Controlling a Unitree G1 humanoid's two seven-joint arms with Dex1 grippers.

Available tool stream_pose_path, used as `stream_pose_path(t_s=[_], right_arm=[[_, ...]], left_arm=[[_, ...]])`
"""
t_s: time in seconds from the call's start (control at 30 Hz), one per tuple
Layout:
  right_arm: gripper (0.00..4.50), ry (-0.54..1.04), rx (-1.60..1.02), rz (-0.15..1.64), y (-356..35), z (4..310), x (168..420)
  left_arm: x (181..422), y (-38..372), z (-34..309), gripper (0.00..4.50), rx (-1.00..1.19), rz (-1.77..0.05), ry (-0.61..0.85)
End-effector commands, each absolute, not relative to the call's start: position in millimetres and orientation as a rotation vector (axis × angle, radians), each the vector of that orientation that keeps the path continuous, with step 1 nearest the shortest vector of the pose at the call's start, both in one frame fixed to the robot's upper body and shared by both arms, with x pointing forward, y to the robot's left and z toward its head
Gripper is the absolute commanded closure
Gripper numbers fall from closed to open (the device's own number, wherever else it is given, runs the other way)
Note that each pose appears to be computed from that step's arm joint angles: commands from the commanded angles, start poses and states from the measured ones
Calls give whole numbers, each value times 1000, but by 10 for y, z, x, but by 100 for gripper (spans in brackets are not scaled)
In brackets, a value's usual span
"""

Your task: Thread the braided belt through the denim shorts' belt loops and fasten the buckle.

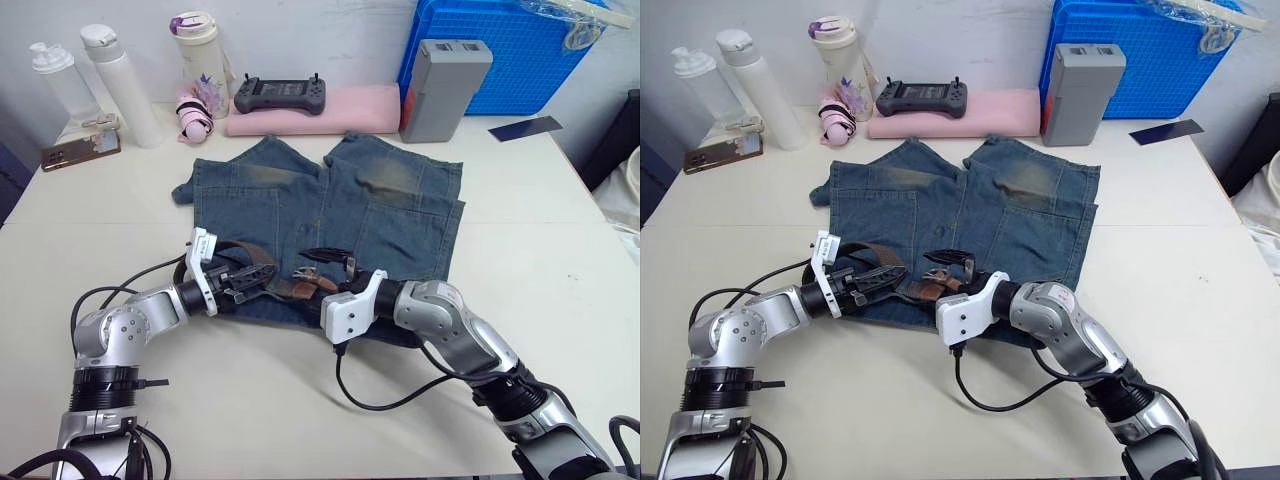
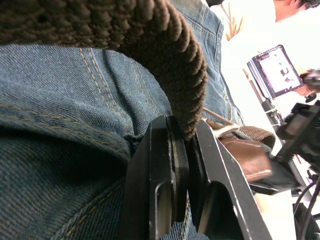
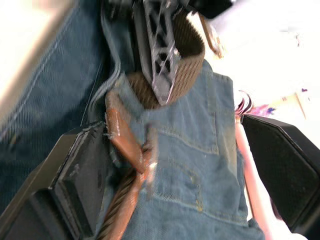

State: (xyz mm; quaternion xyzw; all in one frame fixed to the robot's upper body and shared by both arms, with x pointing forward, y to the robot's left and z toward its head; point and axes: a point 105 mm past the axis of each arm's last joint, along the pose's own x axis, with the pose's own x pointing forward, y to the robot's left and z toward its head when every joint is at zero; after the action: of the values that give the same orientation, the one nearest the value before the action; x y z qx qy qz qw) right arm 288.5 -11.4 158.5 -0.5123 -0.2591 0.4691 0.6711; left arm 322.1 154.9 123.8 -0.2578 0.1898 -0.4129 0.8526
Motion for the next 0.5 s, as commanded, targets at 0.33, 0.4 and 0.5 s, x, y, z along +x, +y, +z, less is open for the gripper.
stream_pose_path(t_s=[0.33, 0.4, 0.5], right_arm=[[5, -638, -1188, 1031, -108, 1704, 2877], [5, -636, -1190, 1037, -104, 1686, 2872], [94, -633, -1192, 1050, -91, 1666, 2861]], left_arm=[[3201, 1538, 1329, 450, -524, -886, 363], [3200, 1537, 1329, 450, -524, -885, 363], [3200, 1538, 1329, 450, -525, -884, 362]])
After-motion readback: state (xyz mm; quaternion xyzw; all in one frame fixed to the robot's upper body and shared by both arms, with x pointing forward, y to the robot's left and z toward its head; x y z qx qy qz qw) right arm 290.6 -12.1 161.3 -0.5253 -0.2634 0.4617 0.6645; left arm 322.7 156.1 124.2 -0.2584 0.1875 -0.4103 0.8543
